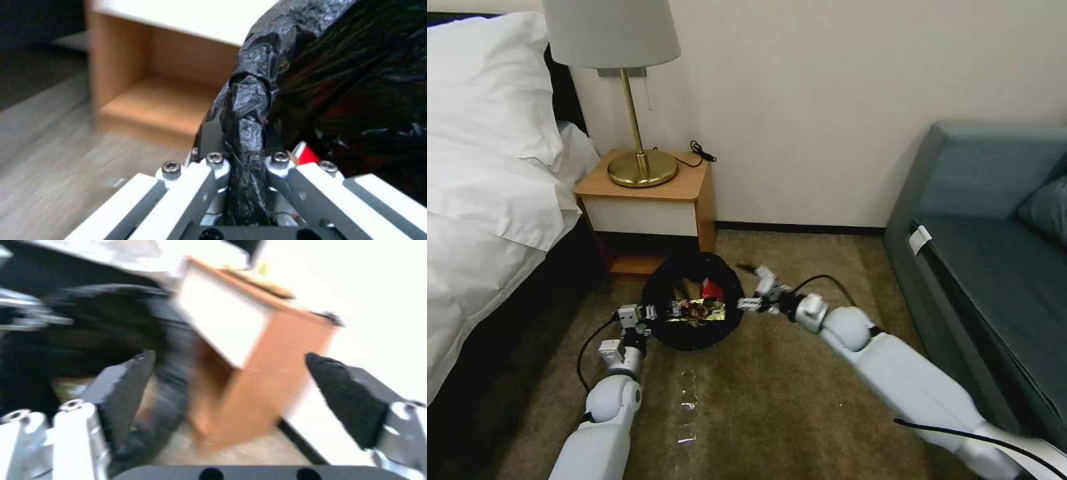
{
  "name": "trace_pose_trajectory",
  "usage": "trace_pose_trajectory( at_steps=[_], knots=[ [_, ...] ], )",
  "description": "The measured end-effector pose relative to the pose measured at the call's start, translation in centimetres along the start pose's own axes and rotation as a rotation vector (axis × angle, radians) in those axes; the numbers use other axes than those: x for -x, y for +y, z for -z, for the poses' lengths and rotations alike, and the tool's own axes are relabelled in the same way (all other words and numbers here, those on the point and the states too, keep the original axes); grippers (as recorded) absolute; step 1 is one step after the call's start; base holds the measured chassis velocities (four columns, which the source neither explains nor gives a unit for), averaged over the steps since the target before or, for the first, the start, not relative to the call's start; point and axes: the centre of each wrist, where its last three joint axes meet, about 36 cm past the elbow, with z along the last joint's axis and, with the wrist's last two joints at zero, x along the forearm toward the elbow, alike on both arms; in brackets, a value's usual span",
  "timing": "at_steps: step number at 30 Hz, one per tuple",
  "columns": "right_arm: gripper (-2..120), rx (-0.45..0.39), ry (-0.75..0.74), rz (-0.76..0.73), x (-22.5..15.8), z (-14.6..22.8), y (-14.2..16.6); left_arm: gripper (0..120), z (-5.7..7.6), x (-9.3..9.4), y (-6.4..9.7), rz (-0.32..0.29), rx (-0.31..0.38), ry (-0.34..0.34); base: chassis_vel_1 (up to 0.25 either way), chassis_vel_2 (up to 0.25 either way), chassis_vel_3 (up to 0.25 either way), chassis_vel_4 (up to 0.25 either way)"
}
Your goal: Pick up the trash bin, then pick up the garbage on the floor and place it into the trash bin.
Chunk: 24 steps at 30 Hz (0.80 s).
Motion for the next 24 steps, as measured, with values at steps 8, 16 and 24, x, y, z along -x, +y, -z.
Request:
trace_pose_trajectory(
  at_steps=[8, 16, 24],
  knots=[
    [100, -0.019, 0.060, -0.202, -9.9, -0.7, -4.8, 3, 4.6, -2.1, -1.0, 0.236, -0.240, 0.130, 0.000, 0.000, 0.000, 0.000],
    [100, -0.051, 0.114, -0.254, -15.6, -1.1, -4.6, 3, 6.2, -2.7, -3.0, 0.292, -0.464, 0.173, 0.000, 0.000, 0.000, 0.000],
    [100, -0.061, 0.148, -0.265, -18.4, -1.4, -2.5, 3, 6.7, -4.1, -3.9, 0.425, -0.494, 0.271, 0.000, 0.000, 0.000, 0.000]
  ],
)
